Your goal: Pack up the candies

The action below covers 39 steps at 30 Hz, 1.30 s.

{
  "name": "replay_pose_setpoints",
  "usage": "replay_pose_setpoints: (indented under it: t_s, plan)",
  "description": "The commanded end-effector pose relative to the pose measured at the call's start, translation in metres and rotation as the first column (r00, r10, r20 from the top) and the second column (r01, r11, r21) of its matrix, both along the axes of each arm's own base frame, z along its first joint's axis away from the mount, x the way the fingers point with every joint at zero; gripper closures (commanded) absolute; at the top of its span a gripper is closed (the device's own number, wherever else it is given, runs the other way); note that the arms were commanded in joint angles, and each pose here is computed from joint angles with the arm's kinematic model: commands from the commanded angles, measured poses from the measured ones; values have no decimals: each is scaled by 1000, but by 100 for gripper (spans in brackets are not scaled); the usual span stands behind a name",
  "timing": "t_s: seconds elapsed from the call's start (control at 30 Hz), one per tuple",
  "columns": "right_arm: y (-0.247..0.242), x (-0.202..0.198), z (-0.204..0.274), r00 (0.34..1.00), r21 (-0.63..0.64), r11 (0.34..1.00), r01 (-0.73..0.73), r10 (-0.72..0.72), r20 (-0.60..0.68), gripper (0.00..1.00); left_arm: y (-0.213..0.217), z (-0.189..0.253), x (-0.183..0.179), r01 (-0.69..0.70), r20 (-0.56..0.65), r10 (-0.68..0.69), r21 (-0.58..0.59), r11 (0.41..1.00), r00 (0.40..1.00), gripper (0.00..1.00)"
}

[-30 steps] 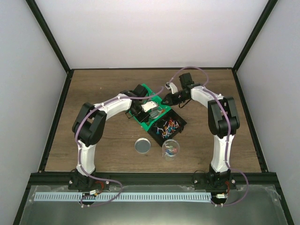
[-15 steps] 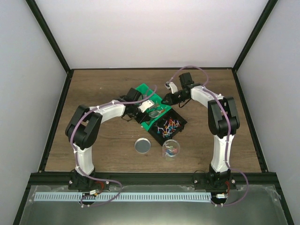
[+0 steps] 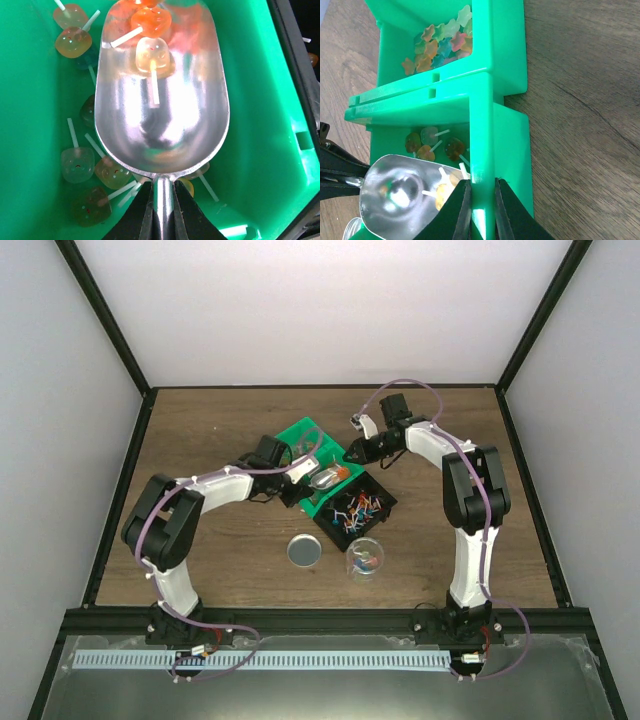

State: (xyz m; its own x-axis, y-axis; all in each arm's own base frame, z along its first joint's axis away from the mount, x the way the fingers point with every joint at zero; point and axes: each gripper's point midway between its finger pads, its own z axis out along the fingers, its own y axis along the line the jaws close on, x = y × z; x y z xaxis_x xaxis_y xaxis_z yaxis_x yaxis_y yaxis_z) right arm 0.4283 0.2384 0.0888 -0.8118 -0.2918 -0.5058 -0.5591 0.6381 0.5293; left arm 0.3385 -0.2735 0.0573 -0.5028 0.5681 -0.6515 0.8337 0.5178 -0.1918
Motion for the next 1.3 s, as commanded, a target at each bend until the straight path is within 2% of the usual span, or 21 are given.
replay_pose_setpoints:
  t_s: [0.0, 0.53, 0.67, 0.8, 0.83, 0.9, 1.0, 1.2, 1.27]
  plan:
    - [-9, 17, 6, 999, -21, 999, 35, -34, 34, 99, 0, 9, 7, 18, 82, -17, -11, 1000, 997, 96]
    - [-16, 26, 11, 998, -8, 999, 51, -50, 42, 99, 23, 44, 2, 1, 186, 13, -72, 997, 983, 96]
    - [-15, 31, 11, 998, -6, 998, 58, -57, 40, 92, 30, 70, -4, 19, 211, -1, -81, 997, 978, 96]
    - [-16, 32, 12, 998, -7, 998, 58, -58, 38, 77, 35, 94, -26, 103, 246, -86, -58, 993, 965, 96]
    - [-16, 32, 13, 998, -7, 998, 59, -59, 37, 69, 36, 100, -32, 125, 253, -109, -51, 991, 961, 96]
    - [-17, 32, 18, 998, 3, 998, 57, -57, 38, 45, 39, 110, -43, 169, 273, -154, -34, 985, 950, 96]
    - [-20, 32, 26, 997, 10, 998, 61, -61, 50, 24, 44, 125, -63, 240, 311, -226, -10, 971, 923, 96]
    - [-29, 31, 45, 995, 28, 997, 72, -74, 72, 2, 51, 150, -87, 302, 378, -281, 5, 953, 882, 96]
    - [-32, 30, 53, 994, 36, 997, 74, -77, 82, 0, 52, 154, -95, 316, 386, -296, 13, 949, 874, 96]
